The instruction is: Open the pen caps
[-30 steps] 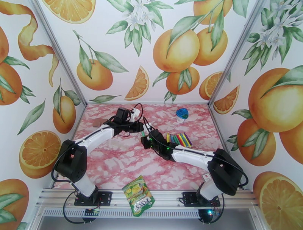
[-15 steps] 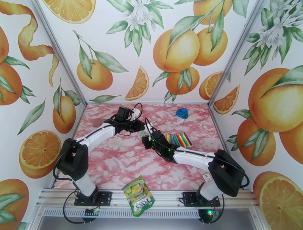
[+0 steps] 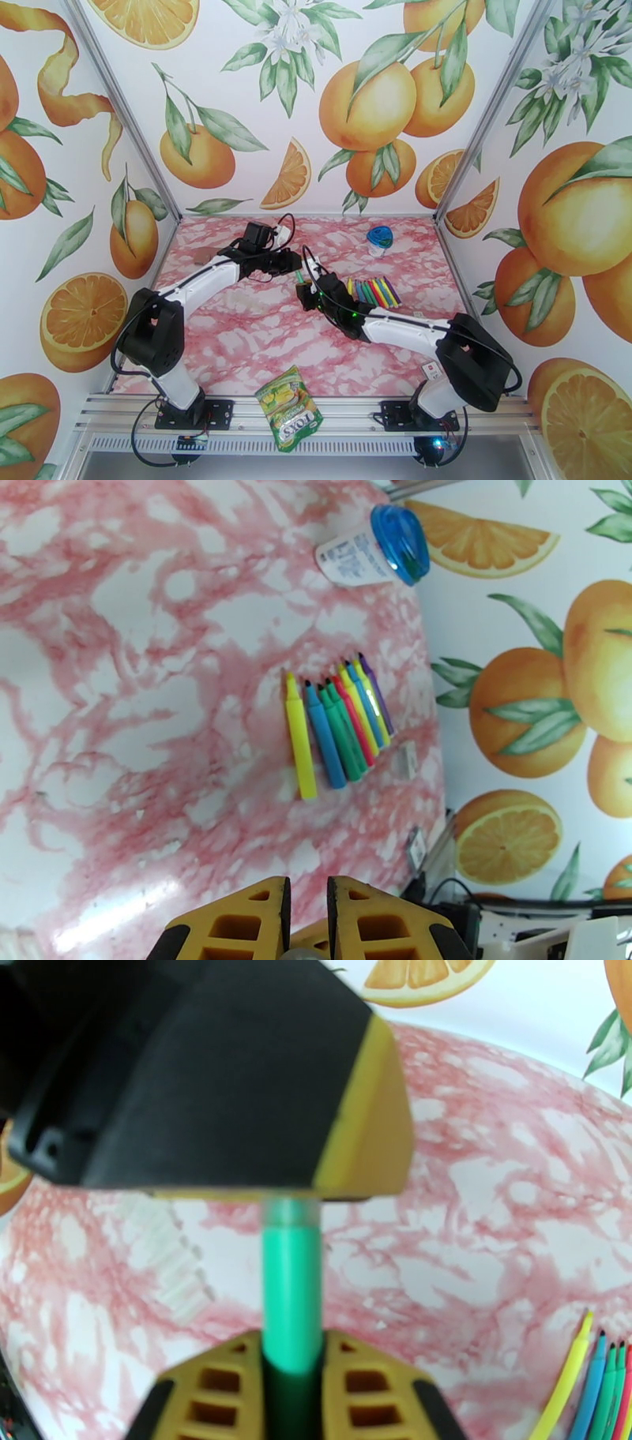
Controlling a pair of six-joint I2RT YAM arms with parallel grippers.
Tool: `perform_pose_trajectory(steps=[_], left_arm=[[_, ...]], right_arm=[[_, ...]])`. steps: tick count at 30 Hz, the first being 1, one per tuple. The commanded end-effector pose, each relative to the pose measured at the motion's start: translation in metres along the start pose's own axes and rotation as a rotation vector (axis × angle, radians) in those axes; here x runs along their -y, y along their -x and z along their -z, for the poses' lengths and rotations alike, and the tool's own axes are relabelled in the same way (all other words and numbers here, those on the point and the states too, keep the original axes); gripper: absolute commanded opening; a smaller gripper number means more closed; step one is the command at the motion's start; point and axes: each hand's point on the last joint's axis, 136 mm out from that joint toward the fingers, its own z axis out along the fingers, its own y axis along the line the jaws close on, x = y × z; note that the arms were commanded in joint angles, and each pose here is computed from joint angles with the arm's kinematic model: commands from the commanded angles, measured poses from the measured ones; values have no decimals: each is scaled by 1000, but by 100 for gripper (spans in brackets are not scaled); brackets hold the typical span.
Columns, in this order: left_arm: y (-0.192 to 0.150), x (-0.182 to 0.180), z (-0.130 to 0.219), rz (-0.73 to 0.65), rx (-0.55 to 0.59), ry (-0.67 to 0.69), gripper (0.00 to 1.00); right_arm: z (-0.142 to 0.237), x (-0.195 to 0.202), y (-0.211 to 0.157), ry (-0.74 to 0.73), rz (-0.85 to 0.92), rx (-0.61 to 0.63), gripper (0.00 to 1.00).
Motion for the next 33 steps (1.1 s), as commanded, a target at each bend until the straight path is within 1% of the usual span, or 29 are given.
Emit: perform_pose_trajectory(steps=[1, 10, 12, 14, 15, 17, 22, 27, 33], left_arm=[[97, -16, 42, -50, 336, 71, 0], [109, -26, 53, -12, 369, 77, 0], [110, -24, 56, -21, 364, 70, 0], [107, -25, 57, -44, 337, 92, 0], [105, -26, 59, -59, 324, 115, 0], [97, -36, 68, -91, 296, 206, 0], [81, -53, 95, -153, 267, 369, 0], [60, -74, 120, -194, 205, 533, 1], [38, -105, 143, -209, 119, 736, 2]], right_arm=[[9, 1, -50, -2, 58, -155, 0], [10, 0, -55, -15, 81, -160, 0], [11, 1, -54, -19, 77, -156, 0], [12, 3, -52, -34, 72, -148, 0], [12, 5, -49, -43, 69, -144, 0], [13, 8, -44, -61, 65, -139, 0], [14, 12, -31, -66, 52, -106, 0], [11, 19, -27, -98, 49, -117, 0], [6, 37, -21, -180, 3, -127, 0]])
